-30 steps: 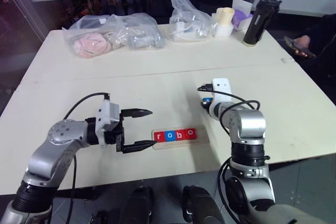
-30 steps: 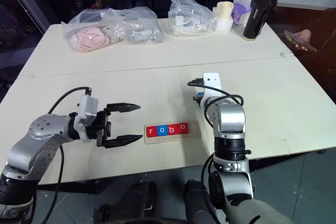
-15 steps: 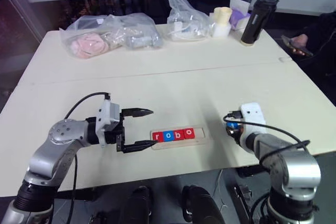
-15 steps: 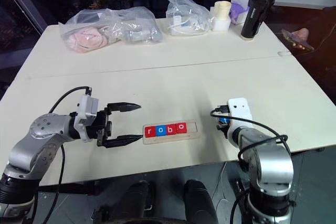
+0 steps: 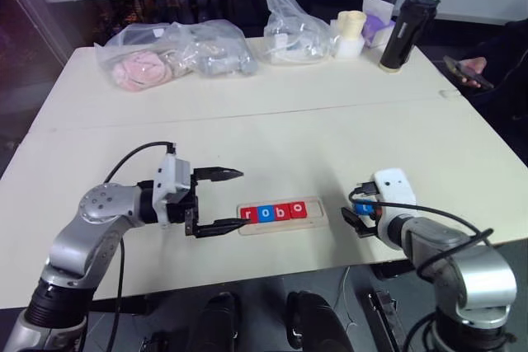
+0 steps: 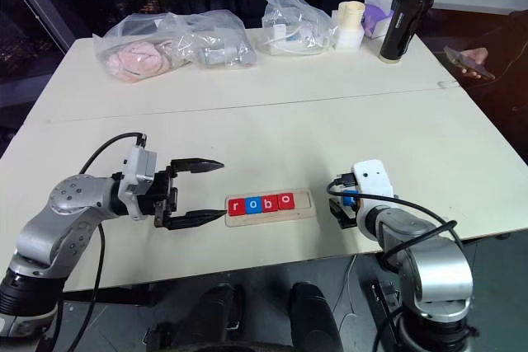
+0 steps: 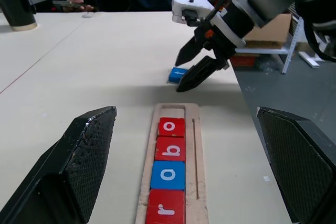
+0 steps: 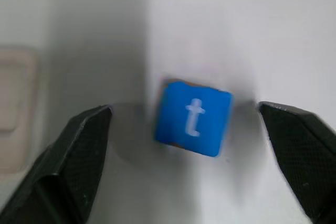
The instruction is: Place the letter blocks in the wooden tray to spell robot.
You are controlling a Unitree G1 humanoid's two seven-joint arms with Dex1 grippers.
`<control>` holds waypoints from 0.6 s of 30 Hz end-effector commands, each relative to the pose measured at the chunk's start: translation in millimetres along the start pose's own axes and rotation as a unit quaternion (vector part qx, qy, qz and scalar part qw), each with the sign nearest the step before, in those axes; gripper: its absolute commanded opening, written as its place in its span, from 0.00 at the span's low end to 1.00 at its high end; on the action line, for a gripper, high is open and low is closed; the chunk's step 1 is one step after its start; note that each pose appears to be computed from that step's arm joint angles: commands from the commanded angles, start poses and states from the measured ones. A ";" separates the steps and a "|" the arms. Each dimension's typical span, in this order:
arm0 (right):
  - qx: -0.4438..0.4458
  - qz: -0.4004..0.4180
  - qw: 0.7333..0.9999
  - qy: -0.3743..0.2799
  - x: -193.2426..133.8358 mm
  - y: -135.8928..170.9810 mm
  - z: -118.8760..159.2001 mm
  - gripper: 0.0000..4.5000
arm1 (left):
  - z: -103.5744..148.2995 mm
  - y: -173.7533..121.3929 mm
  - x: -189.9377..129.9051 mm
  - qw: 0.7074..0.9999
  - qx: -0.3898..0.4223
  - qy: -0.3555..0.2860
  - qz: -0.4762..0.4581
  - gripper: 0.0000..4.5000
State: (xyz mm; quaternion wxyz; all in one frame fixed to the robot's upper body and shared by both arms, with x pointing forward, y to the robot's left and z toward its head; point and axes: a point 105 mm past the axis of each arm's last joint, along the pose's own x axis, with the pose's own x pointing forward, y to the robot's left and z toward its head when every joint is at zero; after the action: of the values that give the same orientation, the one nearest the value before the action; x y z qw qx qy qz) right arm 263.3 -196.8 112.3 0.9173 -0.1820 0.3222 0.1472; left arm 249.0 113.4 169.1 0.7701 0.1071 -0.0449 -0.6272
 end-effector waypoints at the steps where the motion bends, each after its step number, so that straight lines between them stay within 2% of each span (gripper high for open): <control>1: -0.174 0.086 0.980 -0.047 -14.0 -4.0 22.3 0.98 | 3.3 -1.0 0.9 1.000 0.015 -0.004 -0.003 1.00; 4: -0.281 0.138 0.948 -0.063 -14.6 -9.4 16.0 0.98 | 3.0 -0.5 1.9 1.000 0.016 -0.006 -0.002 1.00; 6: -0.330 0.171 0.927 -0.044 -13.6 -15.5 0.7 0.98 | 2.9 -0.3 2.5 1.000 0.017 -0.007 -0.002 1.00; 9: -0.319 0.205 0.922 -0.074 -10.8 -23.0 2.6 0.98 | 3.0 0.0 2.0 1.000 0.019 -0.008 -0.001 1.00; 13: -0.345 0.218 0.910 -0.068 -1.0 -38.6 -1.5 0.98 | 2.0 0.3 1.1 1.000 0.022 -0.006 0.000 1.00; 18: -0.326 0.239 0.912 -0.074 5.3 -45.7 1.2 0.98 | 1.2 -0.6 0.3 1.000 0.024 -0.005 0.003 1.00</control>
State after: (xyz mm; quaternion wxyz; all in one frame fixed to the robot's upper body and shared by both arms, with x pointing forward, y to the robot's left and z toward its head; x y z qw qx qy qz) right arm 283.8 -235.7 115.3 0.7659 -0.3775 0.2285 0.4677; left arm 250.9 112.3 165.0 0.7711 0.1131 -0.0499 -0.6246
